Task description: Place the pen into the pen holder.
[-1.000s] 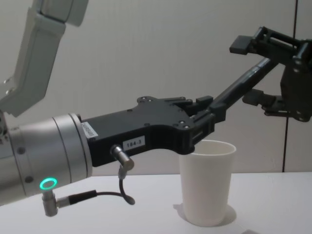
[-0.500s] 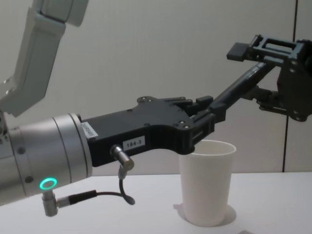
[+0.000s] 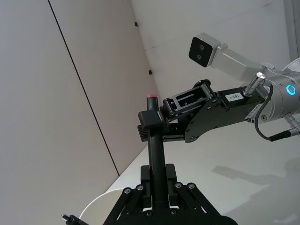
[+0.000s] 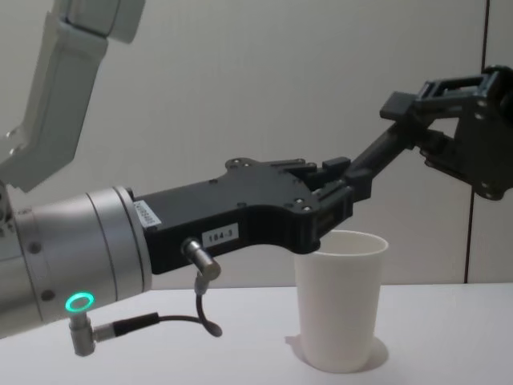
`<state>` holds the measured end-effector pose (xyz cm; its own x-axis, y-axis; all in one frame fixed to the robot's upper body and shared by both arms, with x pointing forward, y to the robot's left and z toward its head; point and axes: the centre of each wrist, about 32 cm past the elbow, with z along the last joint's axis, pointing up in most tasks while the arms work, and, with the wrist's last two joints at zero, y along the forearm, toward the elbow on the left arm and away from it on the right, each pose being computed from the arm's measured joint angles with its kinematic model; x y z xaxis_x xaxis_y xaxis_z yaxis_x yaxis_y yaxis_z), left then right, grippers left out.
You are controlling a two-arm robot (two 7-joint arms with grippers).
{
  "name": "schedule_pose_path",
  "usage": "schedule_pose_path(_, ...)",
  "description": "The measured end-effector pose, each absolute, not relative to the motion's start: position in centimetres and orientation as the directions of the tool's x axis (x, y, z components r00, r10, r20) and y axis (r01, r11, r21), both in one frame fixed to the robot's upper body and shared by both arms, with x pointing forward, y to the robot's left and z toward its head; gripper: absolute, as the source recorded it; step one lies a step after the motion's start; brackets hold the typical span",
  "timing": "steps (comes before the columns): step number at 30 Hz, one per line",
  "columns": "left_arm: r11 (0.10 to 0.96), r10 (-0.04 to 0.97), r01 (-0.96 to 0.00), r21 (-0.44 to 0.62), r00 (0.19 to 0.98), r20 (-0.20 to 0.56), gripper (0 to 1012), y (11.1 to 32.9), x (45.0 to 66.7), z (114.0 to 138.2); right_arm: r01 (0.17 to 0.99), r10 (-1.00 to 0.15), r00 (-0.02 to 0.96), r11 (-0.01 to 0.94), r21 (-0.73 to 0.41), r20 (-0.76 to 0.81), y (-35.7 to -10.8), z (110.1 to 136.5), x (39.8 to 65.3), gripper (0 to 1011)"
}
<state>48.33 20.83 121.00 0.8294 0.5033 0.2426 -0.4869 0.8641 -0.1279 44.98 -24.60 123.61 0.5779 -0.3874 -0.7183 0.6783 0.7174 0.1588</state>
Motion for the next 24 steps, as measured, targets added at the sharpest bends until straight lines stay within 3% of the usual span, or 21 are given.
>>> schedule_pose_path(1, 0.864, 0.503, -0.487, -0.128, 0.829, 0.243, 189, 20.83, 48.33, 121.0, 0.678, -0.387, 0.578, 0.717, 0.159, -0.718, -24.6, 123.61, 44.99, 219)
schedule_pose_path(3, 0.864, 0.503, -0.487, -0.128, 0.829, 0.243, 189, 20.83, 48.33, 121.0, 0.678, -0.388, 0.578, 0.717, 0.159, -0.718, -24.59, 123.61, 44.99, 196)
schedule_pose_path(12, 0.864, 0.503, -0.487, -0.128, 0.829, 0.243, 190, 20.83, 48.33, 121.0, 0.678, -0.387, 0.579, 0.717, 0.159, -0.718, -24.57, 123.63, 45.0, 190)
schedule_pose_path(24, 0.864, 0.503, -0.487, -0.128, 0.829, 0.243, 585, 20.84, 48.33, 121.0, 0.678, -0.387, 0.579, 0.718, 0.16, -0.718, -24.56, 123.63, 45.0, 189)
